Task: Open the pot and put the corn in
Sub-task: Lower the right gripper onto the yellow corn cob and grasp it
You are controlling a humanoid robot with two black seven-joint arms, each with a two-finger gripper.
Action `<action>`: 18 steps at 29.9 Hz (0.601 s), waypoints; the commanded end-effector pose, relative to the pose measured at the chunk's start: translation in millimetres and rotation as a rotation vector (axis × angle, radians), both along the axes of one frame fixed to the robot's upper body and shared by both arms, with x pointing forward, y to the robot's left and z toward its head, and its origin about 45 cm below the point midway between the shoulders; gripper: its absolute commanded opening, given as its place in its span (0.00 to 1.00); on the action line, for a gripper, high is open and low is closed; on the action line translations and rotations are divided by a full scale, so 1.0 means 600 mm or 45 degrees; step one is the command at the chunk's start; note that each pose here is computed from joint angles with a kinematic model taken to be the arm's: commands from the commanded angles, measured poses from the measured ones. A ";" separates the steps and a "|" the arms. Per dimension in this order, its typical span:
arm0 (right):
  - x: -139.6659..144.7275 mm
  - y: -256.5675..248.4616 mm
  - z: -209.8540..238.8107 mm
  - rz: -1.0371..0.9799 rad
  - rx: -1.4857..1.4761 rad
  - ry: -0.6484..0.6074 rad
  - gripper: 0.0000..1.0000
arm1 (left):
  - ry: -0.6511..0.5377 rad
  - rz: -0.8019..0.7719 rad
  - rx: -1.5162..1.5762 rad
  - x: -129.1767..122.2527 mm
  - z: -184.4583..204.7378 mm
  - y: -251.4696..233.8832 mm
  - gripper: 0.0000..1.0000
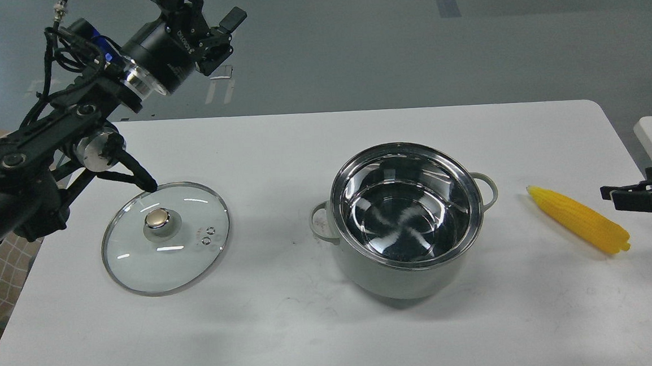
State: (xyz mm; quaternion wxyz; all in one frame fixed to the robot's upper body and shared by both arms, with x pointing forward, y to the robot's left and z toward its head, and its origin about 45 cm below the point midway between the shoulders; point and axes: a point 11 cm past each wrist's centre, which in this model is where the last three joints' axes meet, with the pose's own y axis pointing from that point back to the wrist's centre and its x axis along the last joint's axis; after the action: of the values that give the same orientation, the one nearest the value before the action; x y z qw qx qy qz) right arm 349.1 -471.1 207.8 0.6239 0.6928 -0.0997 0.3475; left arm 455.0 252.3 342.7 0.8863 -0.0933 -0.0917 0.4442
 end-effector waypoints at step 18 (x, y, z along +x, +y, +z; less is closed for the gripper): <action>0.006 0.048 -0.127 0.176 -0.151 0.090 0.41 | 0.017 -0.054 -0.015 -0.010 -0.004 0.000 0.98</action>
State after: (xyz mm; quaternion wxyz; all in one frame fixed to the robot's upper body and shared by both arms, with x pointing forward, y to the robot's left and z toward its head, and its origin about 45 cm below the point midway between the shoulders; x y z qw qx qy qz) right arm 351.8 -447.2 138.0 0.6414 0.6749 -0.0200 0.3643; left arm 449.2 253.1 340.3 0.8952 -0.0965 -0.0816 0.4273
